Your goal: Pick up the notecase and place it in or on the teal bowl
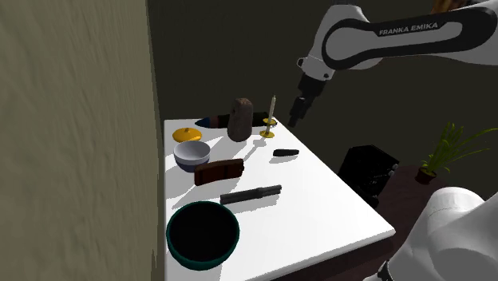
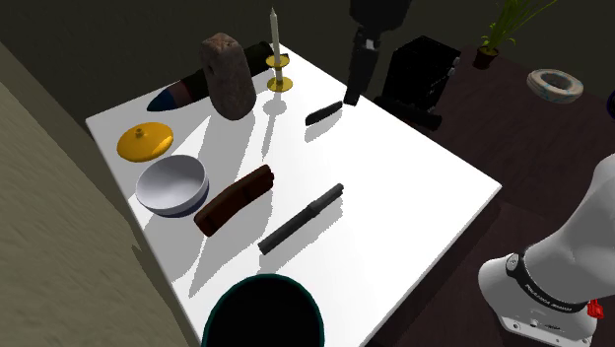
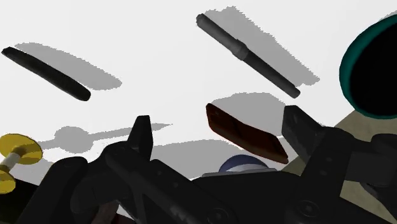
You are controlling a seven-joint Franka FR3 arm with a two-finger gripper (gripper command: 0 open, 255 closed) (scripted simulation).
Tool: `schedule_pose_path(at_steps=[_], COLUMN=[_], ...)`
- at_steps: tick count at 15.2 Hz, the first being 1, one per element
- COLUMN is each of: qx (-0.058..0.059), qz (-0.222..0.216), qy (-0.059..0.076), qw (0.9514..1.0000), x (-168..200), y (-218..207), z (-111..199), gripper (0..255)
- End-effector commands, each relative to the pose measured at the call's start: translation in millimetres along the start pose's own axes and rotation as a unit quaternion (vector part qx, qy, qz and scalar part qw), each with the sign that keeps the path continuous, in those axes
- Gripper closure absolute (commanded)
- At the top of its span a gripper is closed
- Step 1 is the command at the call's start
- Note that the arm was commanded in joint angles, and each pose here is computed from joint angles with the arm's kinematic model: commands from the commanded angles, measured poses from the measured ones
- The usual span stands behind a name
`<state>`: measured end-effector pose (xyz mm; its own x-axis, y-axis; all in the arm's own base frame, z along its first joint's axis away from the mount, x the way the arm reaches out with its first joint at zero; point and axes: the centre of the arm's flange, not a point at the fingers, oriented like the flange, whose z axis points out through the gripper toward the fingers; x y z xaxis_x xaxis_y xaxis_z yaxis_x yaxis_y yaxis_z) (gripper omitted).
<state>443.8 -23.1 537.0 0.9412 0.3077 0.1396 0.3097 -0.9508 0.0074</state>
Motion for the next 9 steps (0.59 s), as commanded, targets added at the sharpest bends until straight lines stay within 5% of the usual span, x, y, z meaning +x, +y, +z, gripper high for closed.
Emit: schedule_pose_path(at_steps=[1,9], qx=[0.005,0.025], qz=[-0.036,-0.171], qy=[-0.003,-0.015], qw=[0.9994,0.9849], x=[18.3,93.4], y=[6.1,-2.0], z=[19.8,97.5], gripper=[0,0])
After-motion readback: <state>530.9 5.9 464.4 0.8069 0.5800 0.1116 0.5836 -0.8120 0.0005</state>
